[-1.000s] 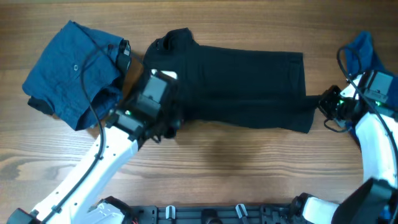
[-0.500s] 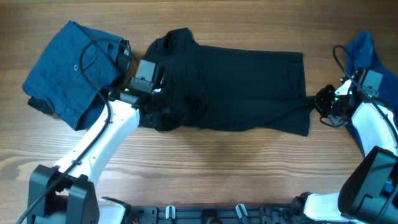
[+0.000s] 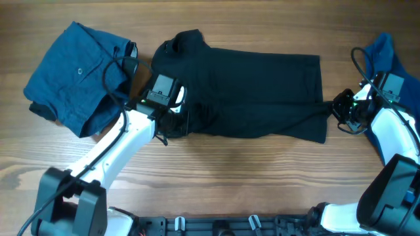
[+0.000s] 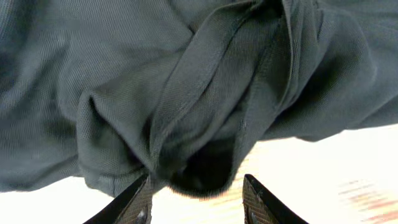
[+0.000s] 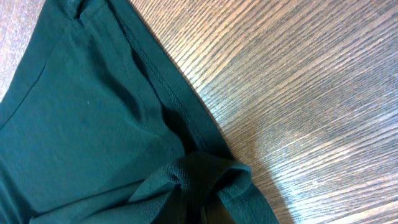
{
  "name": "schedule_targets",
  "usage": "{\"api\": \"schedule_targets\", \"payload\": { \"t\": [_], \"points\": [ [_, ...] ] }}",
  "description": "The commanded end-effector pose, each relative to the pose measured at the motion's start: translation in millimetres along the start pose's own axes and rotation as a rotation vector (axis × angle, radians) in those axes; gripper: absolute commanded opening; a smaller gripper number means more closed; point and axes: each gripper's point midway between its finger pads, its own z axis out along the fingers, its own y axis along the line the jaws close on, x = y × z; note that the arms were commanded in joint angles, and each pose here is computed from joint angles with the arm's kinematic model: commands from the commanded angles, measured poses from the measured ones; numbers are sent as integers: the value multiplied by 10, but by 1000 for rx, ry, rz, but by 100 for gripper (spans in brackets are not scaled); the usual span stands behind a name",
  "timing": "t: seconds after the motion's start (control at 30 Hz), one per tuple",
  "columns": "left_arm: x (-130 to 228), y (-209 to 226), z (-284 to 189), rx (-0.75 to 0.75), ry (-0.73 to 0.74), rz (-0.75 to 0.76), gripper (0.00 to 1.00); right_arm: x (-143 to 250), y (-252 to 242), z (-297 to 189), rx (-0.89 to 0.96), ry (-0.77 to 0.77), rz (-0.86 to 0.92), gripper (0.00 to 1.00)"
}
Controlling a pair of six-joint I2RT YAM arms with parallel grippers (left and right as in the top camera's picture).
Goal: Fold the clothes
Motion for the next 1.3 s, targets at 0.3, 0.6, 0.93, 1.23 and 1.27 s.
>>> {"api": "schedule_targets", "payload": {
  "t": [0.3, 0.6, 0.93, 1.23, 1.27],
  "points": [
    [68, 15, 181, -8, 66, -12, 4, -52, 16, -2, -2, -8, 9, 4],
    [-249, 272, -926, -221, -118, -27, 4, -36, 8, -2, 1, -2, 11, 4],
    [-1009, 667, -1125, -227, -386, -115, 4, -104, 41, -3, -12, -29, 2, 4],
    [-1226, 808, -650, -232, -353, -132, 4, -317, 208, -21, -82, -113, -36, 4],
    [-1235, 803, -583, -227, -343, -130, 4, -331, 216, -24, -84, -119, -38, 4]
  ]
}}
